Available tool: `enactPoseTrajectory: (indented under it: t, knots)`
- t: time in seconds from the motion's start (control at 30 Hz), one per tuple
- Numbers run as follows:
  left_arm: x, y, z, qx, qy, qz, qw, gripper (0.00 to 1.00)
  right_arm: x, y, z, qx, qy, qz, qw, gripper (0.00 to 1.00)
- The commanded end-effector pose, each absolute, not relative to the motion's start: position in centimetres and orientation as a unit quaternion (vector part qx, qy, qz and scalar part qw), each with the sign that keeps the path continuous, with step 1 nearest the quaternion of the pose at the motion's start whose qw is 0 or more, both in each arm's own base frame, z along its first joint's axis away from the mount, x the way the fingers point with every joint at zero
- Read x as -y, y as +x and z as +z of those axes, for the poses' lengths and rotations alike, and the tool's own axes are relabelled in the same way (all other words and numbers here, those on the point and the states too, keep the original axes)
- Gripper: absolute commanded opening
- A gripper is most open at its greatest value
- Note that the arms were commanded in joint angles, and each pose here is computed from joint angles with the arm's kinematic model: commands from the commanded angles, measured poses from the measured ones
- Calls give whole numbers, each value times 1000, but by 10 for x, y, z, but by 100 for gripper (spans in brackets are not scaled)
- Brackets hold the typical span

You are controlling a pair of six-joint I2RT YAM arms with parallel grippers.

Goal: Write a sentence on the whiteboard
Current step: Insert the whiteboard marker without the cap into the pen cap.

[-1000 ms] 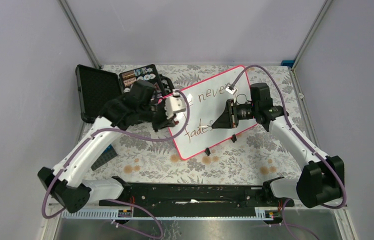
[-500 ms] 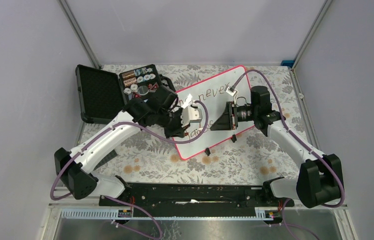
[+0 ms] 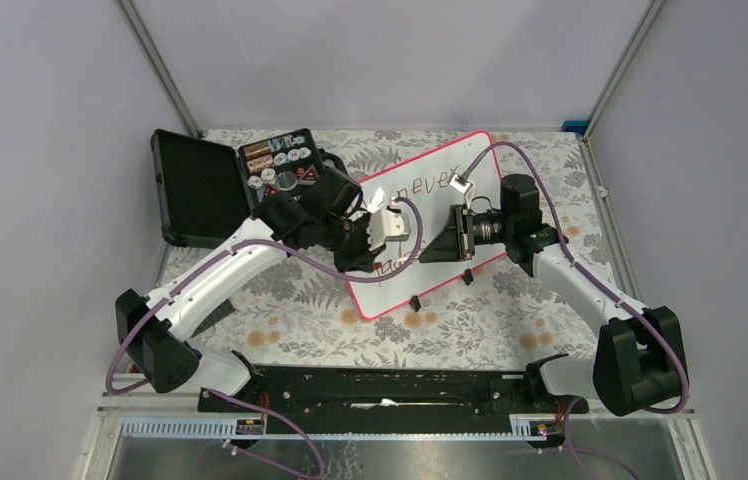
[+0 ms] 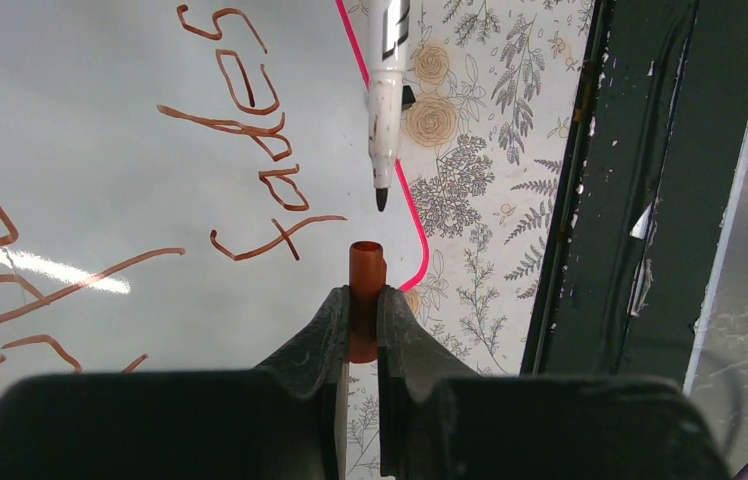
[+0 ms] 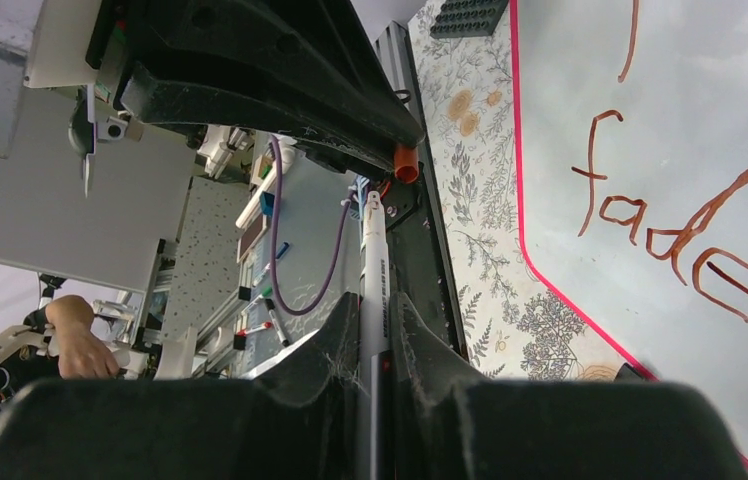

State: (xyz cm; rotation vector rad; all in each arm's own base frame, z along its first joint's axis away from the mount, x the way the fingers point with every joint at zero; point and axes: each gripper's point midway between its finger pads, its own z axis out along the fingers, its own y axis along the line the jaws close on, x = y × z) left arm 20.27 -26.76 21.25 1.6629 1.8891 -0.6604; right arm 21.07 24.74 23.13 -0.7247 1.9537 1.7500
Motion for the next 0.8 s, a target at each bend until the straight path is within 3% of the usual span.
enactPoseTrajectory:
  t: [0.0, 0.77]
  knots:
    - [281, 208, 235, -682, 616, -258, 298, 0, -251, 205, 238, -687, -283, 636, 210, 0]
    - [285, 195, 243, -665, 625, -290, 288, 0, -252, 206, 232, -694, -286, 626, 211, 0]
